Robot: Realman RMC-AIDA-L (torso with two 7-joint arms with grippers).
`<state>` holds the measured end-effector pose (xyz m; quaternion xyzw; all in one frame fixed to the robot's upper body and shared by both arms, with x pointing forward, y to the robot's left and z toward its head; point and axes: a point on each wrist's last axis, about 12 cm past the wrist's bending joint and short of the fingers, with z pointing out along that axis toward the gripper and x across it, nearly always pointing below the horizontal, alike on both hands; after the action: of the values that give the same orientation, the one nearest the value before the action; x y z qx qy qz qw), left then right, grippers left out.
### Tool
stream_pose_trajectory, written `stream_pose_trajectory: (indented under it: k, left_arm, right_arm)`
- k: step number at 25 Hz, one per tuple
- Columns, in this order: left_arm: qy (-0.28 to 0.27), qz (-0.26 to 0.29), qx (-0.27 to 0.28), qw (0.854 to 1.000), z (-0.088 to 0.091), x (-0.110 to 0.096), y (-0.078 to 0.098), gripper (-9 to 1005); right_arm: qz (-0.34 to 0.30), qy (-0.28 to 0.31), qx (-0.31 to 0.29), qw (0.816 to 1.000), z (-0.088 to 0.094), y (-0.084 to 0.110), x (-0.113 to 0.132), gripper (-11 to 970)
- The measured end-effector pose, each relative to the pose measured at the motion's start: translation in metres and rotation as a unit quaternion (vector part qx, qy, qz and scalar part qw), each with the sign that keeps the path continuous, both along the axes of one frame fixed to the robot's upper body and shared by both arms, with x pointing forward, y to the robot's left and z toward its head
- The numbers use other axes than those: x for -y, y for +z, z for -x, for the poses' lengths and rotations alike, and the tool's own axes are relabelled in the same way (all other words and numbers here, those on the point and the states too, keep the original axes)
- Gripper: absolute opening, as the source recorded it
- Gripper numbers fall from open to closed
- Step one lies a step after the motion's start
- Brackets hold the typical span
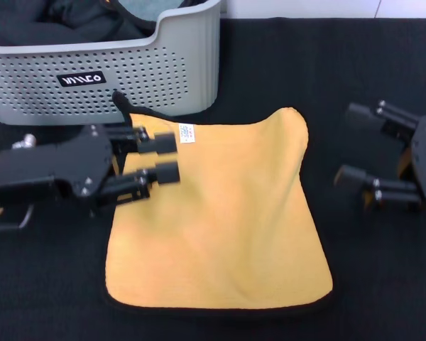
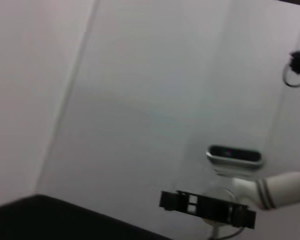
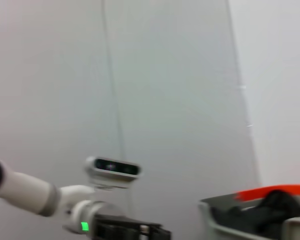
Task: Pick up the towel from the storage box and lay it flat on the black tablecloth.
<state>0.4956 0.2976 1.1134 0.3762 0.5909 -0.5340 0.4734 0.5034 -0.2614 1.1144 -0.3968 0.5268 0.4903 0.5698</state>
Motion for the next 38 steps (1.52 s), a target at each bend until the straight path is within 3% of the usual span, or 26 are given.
stream_pose_trajectory:
  k: [6,12,24,38]
  left_arm:
    - [-0.024,-0.003,0.000,1.000,0.006,0.004,-0.003,449]
    - [-0.011,-0.009,0.082,0.997,0.019,0.003,-0.013,488]
    - [-0.009,-0.006,0.086,0.996,0.023,-0.001,-0.014,672]
    - [-0.007,-0.001,0.087,0.996,0.022,0.002,-0.013,665]
  right_arm:
    - [0.018,0.071,-0.031,0.997,0.002,-0.002,-0.018,883]
    - [0.043,0.111,-0.050,0.992,-0.001,-0.007,-0.035,883]
    - [0.041,0.121,-0.058,0.990,-0.004,-0.008,-0.041,883]
    - [0.044,0.116,-0.062,0.990,-0.003,-0.013,-0.043,883]
